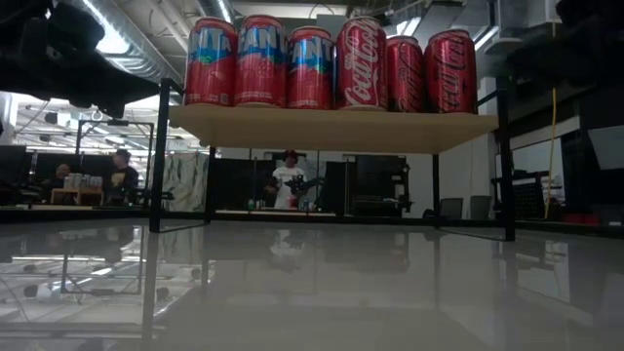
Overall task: Place canned beverage on shelf
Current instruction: Return to Home Position
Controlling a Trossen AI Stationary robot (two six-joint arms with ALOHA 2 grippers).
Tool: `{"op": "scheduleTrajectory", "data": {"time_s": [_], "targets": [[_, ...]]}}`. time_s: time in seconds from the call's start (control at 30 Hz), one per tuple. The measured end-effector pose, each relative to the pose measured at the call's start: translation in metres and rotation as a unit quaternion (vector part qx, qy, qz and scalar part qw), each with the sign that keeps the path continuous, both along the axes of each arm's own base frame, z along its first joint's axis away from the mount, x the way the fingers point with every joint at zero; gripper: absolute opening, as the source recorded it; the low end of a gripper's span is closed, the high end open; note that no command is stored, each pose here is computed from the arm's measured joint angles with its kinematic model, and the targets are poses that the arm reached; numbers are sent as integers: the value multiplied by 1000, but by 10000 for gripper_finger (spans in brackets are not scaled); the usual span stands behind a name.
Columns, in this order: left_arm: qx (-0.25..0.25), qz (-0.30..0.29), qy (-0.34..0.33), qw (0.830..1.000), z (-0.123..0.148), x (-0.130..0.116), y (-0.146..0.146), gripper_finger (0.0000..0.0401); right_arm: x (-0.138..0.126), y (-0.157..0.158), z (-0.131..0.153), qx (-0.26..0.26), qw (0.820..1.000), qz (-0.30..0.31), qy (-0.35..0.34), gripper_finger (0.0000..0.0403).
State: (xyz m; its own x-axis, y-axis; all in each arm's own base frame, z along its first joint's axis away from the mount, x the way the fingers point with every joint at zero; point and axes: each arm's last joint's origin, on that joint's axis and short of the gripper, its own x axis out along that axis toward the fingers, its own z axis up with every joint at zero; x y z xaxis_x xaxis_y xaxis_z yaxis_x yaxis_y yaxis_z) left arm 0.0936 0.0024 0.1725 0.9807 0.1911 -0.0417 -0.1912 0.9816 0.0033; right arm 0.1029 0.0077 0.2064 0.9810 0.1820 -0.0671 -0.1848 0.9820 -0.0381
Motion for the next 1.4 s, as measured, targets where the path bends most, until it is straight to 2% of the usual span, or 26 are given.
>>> {"op": "scheduleTrajectory", "data": {"time_s": [0.57,1.07,1.4], "targets": [[-1,-1,1,1000,0,0,0,0,6,0,-42,25,1000,-3,-9,33],[4,-2,2,1000,0,0,0,0,2,0,-35,24,998,0,-51,33],[5,-2,2,1000,0,0,0,0,-6,0,-36,36,998,-1,-52,33]]}}
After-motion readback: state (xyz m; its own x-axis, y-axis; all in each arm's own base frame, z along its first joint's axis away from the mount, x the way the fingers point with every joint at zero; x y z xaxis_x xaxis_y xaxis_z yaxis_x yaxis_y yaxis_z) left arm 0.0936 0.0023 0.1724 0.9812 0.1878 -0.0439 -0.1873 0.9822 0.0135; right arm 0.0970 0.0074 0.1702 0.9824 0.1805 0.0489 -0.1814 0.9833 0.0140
